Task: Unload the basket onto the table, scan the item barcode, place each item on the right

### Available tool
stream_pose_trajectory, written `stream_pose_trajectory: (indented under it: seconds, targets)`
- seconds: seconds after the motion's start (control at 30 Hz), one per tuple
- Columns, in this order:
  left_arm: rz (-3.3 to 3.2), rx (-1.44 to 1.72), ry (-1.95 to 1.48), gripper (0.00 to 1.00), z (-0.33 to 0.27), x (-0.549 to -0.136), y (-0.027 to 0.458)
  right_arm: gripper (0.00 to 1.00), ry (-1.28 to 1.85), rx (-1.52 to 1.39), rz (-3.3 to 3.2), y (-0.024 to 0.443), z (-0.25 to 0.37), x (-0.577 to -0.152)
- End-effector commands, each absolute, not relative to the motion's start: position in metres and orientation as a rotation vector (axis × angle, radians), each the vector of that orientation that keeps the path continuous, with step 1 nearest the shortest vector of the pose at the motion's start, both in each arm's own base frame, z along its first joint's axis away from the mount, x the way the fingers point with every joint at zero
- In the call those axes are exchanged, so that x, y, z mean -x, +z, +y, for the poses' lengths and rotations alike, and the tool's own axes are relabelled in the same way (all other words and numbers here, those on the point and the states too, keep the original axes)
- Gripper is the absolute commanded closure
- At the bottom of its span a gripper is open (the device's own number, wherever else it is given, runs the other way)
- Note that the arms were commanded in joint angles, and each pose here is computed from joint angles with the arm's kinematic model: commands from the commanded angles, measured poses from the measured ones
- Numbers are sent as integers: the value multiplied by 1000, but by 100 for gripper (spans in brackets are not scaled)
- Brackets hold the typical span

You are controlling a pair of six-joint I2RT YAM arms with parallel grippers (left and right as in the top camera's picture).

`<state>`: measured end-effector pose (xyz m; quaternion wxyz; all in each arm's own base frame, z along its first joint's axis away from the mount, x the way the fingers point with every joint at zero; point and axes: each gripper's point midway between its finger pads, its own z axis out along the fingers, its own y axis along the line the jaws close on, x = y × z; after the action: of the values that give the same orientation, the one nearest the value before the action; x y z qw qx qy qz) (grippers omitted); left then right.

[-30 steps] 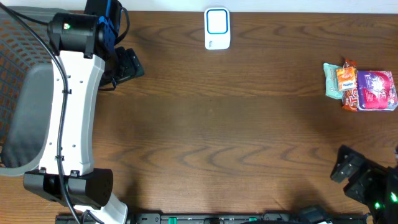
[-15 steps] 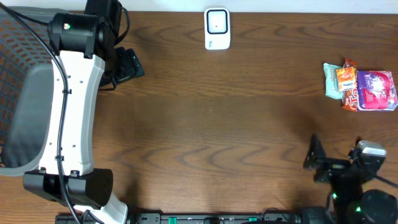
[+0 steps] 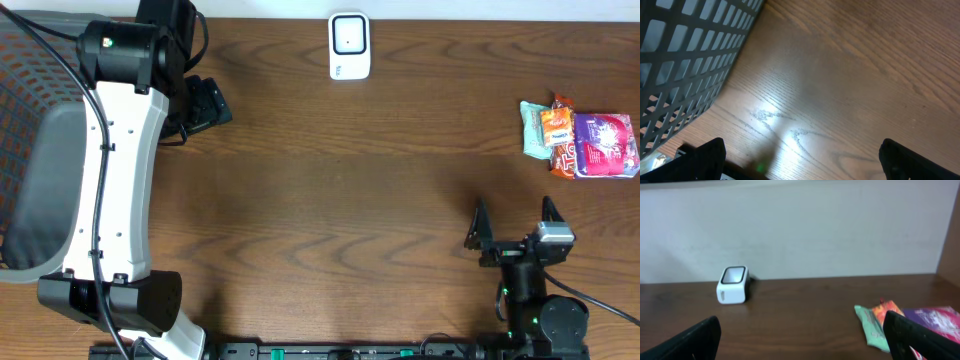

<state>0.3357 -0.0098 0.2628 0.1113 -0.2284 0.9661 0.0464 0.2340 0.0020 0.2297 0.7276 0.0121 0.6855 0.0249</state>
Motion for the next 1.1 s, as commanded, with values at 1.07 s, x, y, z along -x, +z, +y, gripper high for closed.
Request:
stream_pose_trajectory:
  seconds: [1.07]
  targets:
    - [2878, 677, 170, 2, -7, -323, 262, 1, 12, -37, 1650, 156, -4, -246]
